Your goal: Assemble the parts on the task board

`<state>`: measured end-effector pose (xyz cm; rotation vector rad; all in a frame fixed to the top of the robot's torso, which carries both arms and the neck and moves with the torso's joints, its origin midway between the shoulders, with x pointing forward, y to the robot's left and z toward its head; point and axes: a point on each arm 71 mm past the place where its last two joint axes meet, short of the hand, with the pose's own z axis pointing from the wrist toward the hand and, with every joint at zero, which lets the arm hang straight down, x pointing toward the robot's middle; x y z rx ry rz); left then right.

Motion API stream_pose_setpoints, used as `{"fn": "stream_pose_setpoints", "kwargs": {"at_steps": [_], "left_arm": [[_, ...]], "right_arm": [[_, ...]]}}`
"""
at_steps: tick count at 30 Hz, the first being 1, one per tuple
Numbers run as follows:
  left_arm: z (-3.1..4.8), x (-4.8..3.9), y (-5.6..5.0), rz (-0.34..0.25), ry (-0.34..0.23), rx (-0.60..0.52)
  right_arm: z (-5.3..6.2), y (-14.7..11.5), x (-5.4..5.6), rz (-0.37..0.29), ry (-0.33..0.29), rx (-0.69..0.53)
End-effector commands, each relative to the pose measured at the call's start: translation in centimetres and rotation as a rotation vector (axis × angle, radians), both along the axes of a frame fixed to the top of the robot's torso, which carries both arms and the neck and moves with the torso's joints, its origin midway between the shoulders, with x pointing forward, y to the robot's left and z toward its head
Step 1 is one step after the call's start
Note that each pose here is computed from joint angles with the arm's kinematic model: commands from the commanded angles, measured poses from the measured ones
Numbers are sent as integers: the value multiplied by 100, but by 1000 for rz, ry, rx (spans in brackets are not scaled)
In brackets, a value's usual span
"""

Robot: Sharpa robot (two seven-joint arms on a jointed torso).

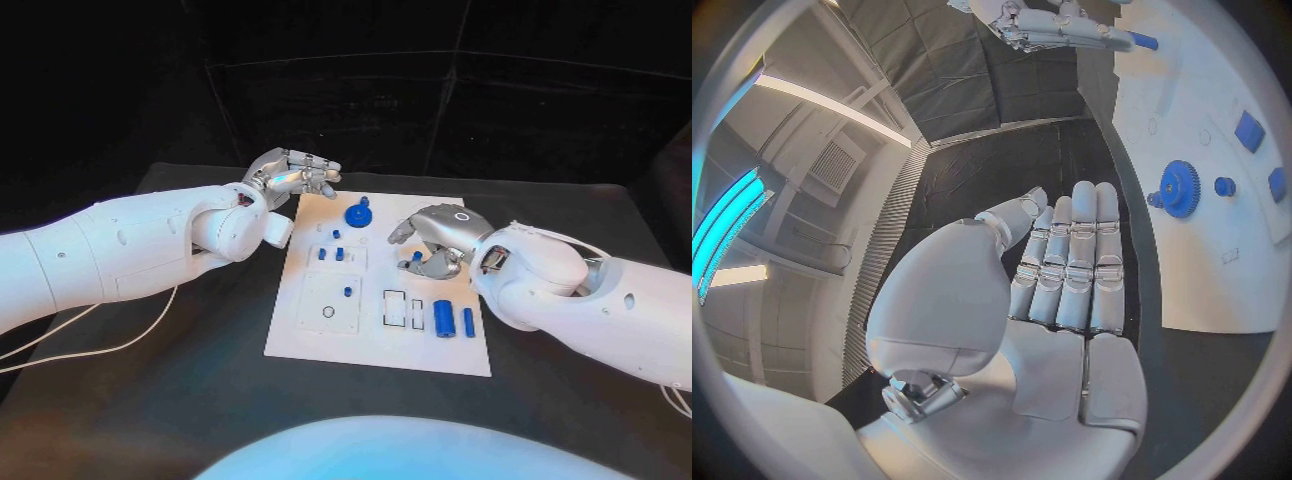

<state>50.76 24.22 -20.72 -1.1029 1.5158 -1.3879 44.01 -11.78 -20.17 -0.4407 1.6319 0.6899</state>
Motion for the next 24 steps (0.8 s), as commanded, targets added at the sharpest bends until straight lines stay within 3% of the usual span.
{"fn": "stream_pose_setpoints", "kwargs": {"at_steps": [1,9,24], "left_arm": [[15,-3,-11,-12,-4,-4],[13,-1,-22,-14,-4,-5],[11,1,-24,-14,-3,-4]], "right_arm": [[-11,-149,71,-78,53,-38],[-10,-253,112,-96,78,-71],[-78,-163,172,-75,113,-107]]}}
